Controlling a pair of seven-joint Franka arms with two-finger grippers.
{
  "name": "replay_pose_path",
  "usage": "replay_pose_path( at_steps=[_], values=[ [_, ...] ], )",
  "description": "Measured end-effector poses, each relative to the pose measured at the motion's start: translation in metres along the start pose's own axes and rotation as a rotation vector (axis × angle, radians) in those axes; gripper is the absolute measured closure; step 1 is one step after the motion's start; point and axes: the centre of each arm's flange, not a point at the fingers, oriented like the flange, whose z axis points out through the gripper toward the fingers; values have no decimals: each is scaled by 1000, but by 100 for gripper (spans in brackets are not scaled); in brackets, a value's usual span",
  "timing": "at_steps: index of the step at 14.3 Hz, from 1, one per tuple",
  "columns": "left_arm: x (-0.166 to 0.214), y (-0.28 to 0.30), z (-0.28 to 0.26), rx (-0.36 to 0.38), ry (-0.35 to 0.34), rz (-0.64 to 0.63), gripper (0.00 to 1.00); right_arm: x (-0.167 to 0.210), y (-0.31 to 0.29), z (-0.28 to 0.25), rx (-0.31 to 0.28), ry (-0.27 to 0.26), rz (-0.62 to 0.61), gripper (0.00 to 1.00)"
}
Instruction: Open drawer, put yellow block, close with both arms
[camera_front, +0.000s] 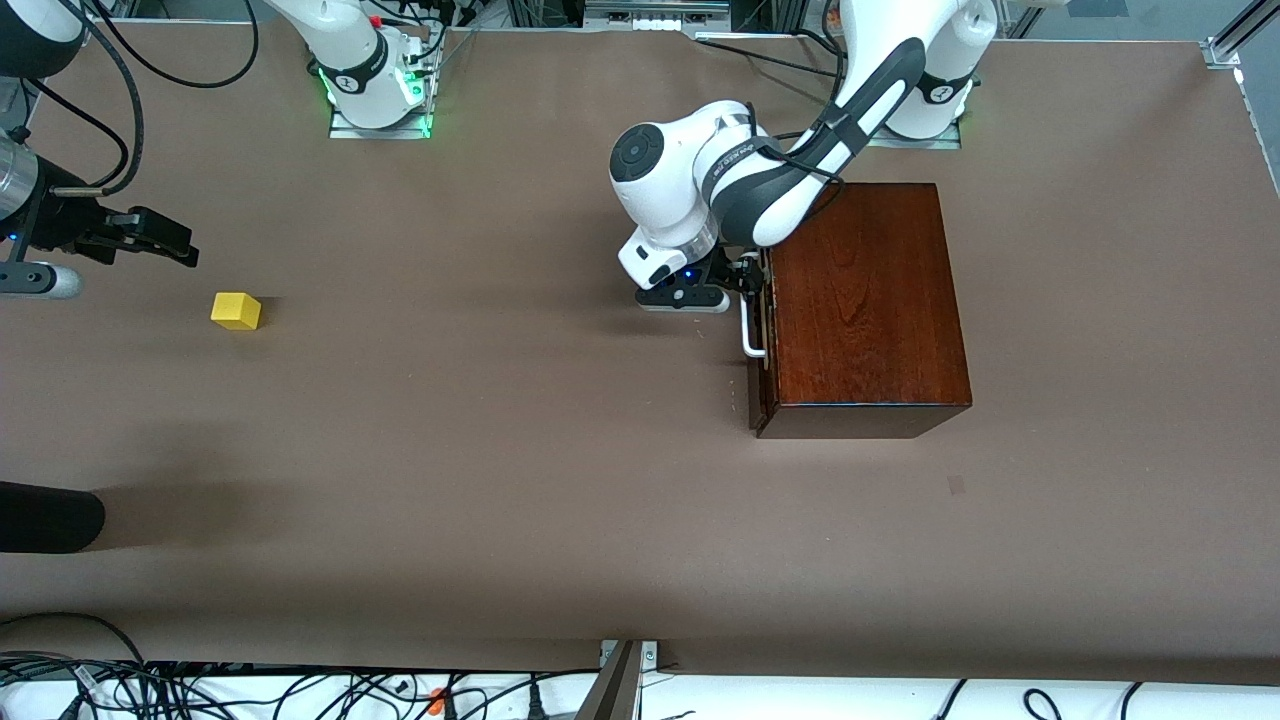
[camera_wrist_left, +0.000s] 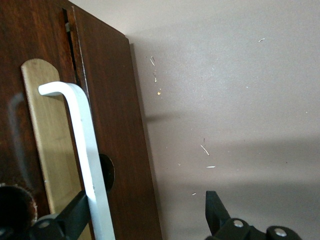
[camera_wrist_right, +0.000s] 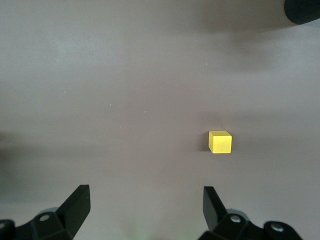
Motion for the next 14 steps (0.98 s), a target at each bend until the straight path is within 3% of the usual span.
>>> replay_pose_path(
  at_steps=[14],
  values=[
    [-4, 26, -14, -107, 71, -46, 0, 0, 0, 0, 0, 0, 0, 0]
  ],
)
